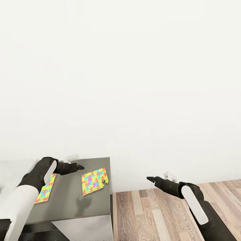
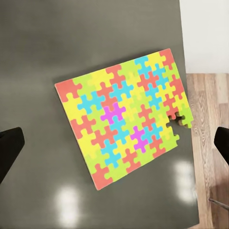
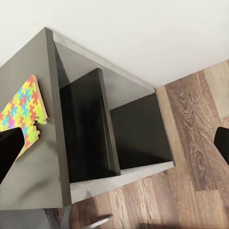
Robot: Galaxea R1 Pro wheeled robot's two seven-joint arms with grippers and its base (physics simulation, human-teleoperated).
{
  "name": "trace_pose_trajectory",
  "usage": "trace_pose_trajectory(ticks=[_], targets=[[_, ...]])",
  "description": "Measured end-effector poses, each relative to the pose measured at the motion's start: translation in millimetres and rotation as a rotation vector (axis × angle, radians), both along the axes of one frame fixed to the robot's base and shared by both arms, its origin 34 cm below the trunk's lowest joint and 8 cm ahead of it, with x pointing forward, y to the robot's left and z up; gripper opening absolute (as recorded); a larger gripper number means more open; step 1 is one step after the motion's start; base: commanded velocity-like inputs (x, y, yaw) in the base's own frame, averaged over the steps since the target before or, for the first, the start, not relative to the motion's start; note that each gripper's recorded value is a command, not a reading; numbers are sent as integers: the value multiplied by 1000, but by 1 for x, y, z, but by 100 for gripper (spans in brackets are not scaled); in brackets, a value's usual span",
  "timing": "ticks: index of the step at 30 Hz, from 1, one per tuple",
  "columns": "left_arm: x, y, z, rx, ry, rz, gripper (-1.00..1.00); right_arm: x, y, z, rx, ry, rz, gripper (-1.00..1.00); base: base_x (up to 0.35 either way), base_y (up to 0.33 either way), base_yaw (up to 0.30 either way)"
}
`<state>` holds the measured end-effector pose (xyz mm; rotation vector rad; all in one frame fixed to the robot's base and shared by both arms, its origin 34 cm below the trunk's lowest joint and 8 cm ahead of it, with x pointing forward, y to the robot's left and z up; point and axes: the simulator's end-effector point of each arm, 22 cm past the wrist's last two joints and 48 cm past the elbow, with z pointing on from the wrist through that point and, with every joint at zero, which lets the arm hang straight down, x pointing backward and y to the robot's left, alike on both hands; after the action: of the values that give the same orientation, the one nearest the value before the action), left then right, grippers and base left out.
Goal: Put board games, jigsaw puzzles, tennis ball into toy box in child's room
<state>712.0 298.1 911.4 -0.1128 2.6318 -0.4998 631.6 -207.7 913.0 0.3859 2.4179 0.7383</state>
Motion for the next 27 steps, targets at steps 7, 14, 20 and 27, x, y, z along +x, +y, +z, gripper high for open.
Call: trace_pose_trajectory(ticks=[7, 14, 20, 27], targets=[[-1, 0, -7, 0, 10, 0, 100, -1, 0, -6, 0, 11, 0, 100, 0, 0, 0], [-2, 0, -13, -1, 21, -1, 100, -2, 0, -12, 0, 23, 0, 100, 0, 0, 0], [0, -1, -15, 0, 21, -3, 100, -3, 0, -17, 0, 32, -1, 100, 0, 0, 0], [3, -2, -15, 1, 16, -7, 100, -4, 0, -22, 1, 43, -1, 100, 16, 0, 0]])
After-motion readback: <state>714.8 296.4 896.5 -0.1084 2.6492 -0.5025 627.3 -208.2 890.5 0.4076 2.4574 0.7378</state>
